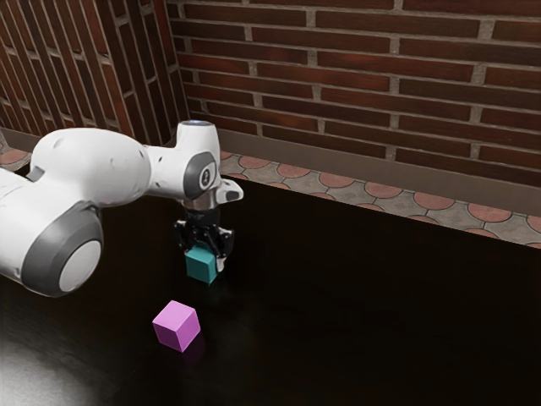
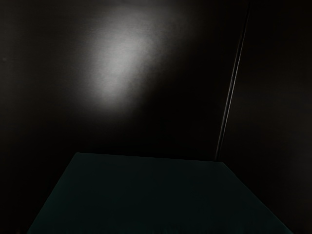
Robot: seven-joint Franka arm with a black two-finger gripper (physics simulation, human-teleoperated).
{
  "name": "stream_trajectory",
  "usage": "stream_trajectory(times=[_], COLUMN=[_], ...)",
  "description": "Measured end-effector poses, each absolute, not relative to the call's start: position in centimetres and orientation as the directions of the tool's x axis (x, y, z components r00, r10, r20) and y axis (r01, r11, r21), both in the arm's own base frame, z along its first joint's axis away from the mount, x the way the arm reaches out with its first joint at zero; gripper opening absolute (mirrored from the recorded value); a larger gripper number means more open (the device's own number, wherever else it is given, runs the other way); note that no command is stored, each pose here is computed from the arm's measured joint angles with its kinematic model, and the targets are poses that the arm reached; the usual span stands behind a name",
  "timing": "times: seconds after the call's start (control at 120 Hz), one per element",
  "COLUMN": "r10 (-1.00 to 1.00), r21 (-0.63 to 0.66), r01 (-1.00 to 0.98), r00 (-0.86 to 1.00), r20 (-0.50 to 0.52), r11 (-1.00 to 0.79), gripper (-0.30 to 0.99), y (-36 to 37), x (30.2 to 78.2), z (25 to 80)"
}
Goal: Pick up the blue block with one arm, and put the blue block on the pink block with one arm
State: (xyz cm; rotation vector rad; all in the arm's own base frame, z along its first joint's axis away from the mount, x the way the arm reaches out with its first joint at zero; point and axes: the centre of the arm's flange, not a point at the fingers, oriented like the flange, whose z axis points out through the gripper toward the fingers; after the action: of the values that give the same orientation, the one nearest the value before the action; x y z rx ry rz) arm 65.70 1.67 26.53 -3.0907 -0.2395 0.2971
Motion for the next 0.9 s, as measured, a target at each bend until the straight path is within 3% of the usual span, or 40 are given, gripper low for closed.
stream_trajectory(times=[0.15,0.367,0.675,0.9], r10=[0.12,0.079,-0.008,-0.052], r21=[-0.02,0.022,0.026,0.062], r01=[0.118,0.085,-0.002,-0.034], r00=[0.979,0.977,0.974,0.95], r20=[-0.163,-0.196,-0.224,-0.309], r11=[-0.993,-0.996,-1.0,-0.997], gripper=[0.39,0.41,0.41,0.41], y=[0.8,1.9,0.0,0.5], x=[65.0,59.3,54.8,51.9], z=[30.8,35.3,38.0,36.9])
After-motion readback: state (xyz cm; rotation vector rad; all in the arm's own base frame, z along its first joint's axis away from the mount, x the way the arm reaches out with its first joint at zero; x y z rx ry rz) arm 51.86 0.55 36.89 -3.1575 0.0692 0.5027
